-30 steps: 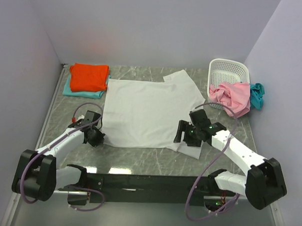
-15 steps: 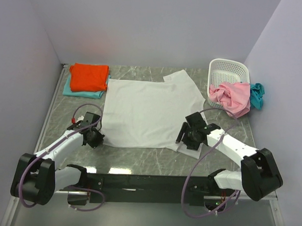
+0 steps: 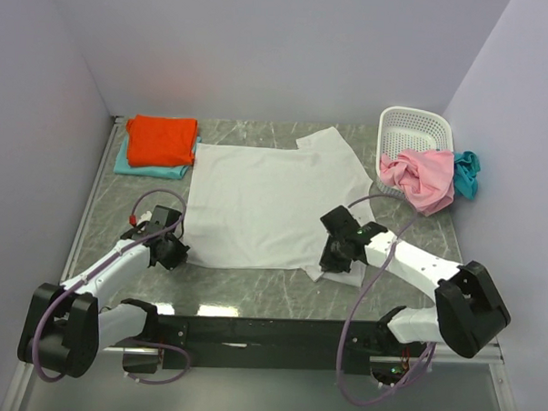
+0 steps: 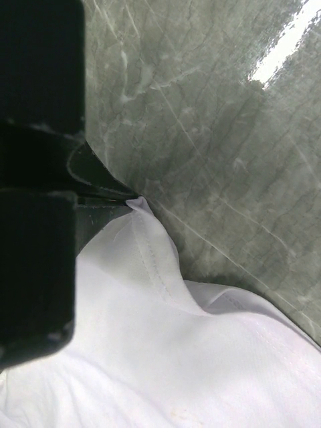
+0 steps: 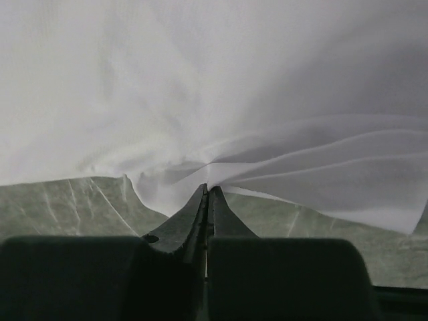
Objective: Fold and stack the t-shirts
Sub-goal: Flatten the tshirt out, then fold the tshirt
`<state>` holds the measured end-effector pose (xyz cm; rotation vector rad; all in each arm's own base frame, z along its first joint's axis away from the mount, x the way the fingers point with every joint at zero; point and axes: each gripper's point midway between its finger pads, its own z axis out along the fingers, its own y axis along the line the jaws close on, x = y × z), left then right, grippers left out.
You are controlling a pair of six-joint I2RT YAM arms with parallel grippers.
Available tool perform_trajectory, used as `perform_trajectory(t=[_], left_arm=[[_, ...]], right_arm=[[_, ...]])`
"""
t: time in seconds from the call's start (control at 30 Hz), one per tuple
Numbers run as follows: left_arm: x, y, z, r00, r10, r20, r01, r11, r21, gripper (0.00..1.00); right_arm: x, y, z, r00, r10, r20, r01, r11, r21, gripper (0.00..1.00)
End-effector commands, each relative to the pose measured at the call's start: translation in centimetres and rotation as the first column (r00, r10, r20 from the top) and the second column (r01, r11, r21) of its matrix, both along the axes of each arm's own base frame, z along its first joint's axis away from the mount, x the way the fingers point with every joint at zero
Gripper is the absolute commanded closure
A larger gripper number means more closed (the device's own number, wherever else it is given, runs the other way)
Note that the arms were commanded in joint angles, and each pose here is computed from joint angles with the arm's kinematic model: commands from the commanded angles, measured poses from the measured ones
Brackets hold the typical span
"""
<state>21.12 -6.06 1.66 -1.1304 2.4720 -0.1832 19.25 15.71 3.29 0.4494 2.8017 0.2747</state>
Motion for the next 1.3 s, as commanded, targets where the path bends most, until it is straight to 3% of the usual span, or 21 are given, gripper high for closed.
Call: perform_trajectory(t=[0.0,0.3,0.47,0.6,0.7,0.73,0.83,1.0,1.07,1.27], left_arm=[[0.2,0.4,0.1,1.000,-0.012,0.022,0.011,1.000,0.024,0.99],[0.1,0.4,-0.1,0.999,-0.025,0.022,0.024,0.999,0.025,0.99],[0.0,0.5,-0.1,0.999,-0.035,0.018,0.034,0.999,0.033,0.99],[0.1,0.8,0.3,0.999,-0.024,0.032,0.022,0.999,0.049,0.99],[0.2,1.0,0.4,0.999,-0.012,0.042,0.010,0.999,0.053,0.99],[0.2,1.0,0.4,0.999,-0.009,0.043,0.007,0.999,0.053,0.99],[0.1,1.1,0.3,0.999,-0.007,0.040,0.005,0.999,0.054,0.99],[-0.1,1.1,0.1,1.000,-0.007,0.027,0.006,0.998,0.057,0.99],[-0.1,1.0,0.0,1.000,-0.006,0.025,0.004,0.999,0.054,0.99],[-0.2,0.8,-0.1,1.000,-0.003,0.021,0.002,0.999,0.038,0.99]], right_arm=[[-1.1,-0.3,0.8,1.000,-0.027,0.000,0.027,0.999,-0.020,1.00],[-6.1,2.0,0.2,0.996,0.050,-0.077,-0.048,0.999,0.025,1.00],[-7.6,2.6,-0.3,0.993,0.089,-0.075,-0.086,0.995,0.040,0.91],[-8.4,4.3,1.5,0.977,0.213,0.020,-0.214,0.973,0.085,0.76],[-8.6,4.3,2.7,0.962,0.268,0.052,-0.271,0.960,0.068,0.51],[-8.2,3.6,3.2,0.964,0.261,0.060,-0.263,0.964,0.030,0.39],[-6.7,0.7,4.0,0.973,0.215,0.080,-0.207,0.973,-0.105,0.26],[-3.6,-1.1,6.9,0.949,0.235,0.210,-0.202,0.965,-0.168,0.25],[-2.6,-2.7,6.3,0.966,0.165,0.201,-0.135,0.979,-0.154,0.20],[-0.8,-3.3,4.8,0.970,0.153,0.189,-0.143,0.988,-0.066,0.21]])
